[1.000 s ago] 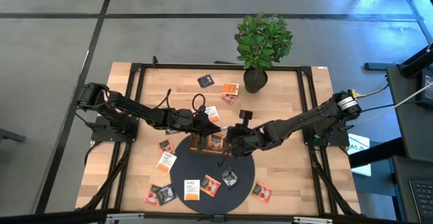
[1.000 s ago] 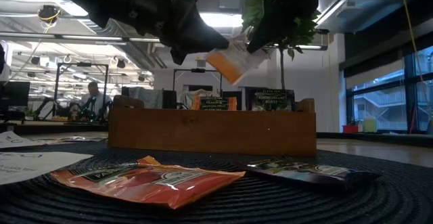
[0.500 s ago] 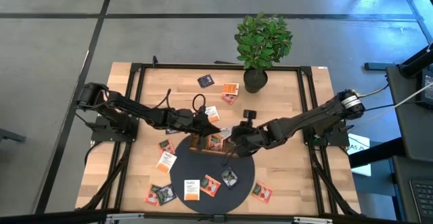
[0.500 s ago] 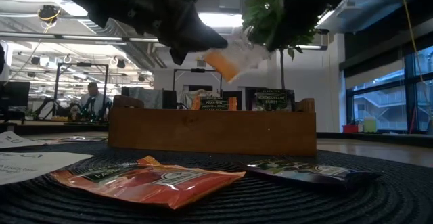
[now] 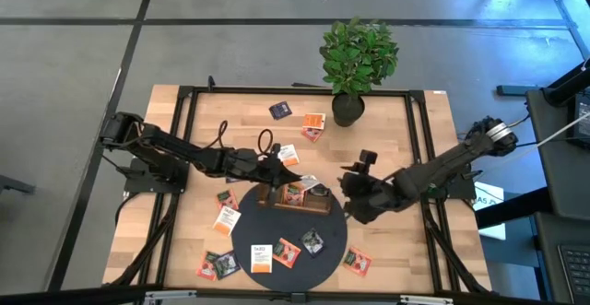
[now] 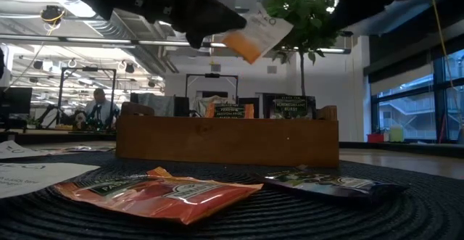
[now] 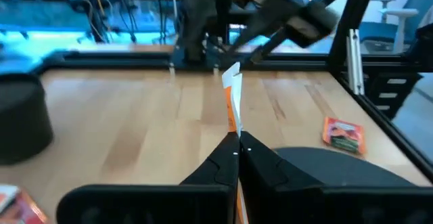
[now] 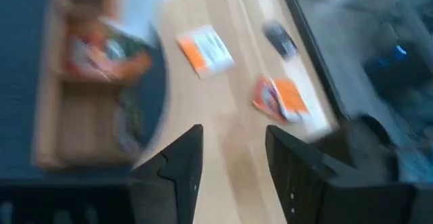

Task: Pick & Place Tea
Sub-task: Put the white orange tea bag into the left section of the wooden organizer

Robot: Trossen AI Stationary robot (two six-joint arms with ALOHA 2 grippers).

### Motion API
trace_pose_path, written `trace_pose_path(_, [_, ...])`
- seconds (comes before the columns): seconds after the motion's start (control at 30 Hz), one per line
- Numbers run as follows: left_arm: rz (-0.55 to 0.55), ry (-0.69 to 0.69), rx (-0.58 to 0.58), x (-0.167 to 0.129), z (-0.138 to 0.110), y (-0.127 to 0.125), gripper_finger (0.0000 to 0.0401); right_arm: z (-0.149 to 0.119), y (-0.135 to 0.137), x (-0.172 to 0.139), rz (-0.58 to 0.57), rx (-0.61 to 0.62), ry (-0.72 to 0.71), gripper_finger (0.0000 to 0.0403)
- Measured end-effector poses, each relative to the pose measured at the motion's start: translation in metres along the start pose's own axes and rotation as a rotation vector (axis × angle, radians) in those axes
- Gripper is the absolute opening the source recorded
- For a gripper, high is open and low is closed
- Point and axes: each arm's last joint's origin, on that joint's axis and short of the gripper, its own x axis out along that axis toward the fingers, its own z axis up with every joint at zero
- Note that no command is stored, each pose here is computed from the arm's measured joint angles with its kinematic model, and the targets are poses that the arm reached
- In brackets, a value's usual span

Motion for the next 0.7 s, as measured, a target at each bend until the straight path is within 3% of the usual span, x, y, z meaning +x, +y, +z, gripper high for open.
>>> trace_pose_path(0.23, [-0.025,-0.057,0.055,-0.001,0.005,-0.01,0.0002,-0.011,0.003,0.006,0.132,-0.044,-0.292,0.0163])
trace_pose_path(0.4, [0.02,-0.068,0.109,-0.002,0.006,-0.015,0.0003,-0.012,0.001,0.009,0.212,0.001,-0.53,0.0163])
trace_pose_path(0.53, [0.019,-0.097,0.11,-0.003,0.008,-0.017,0.0002,-0.012,0.006,0.011,0.262,-0.014,-0.648,0.0163])
trace_pose_path(0.7, [-0.004,-0.12,0.108,-0.003,0.01,-0.019,0.0003,-0.009,0.008,0.02,0.243,-0.011,-0.687,0.0163])
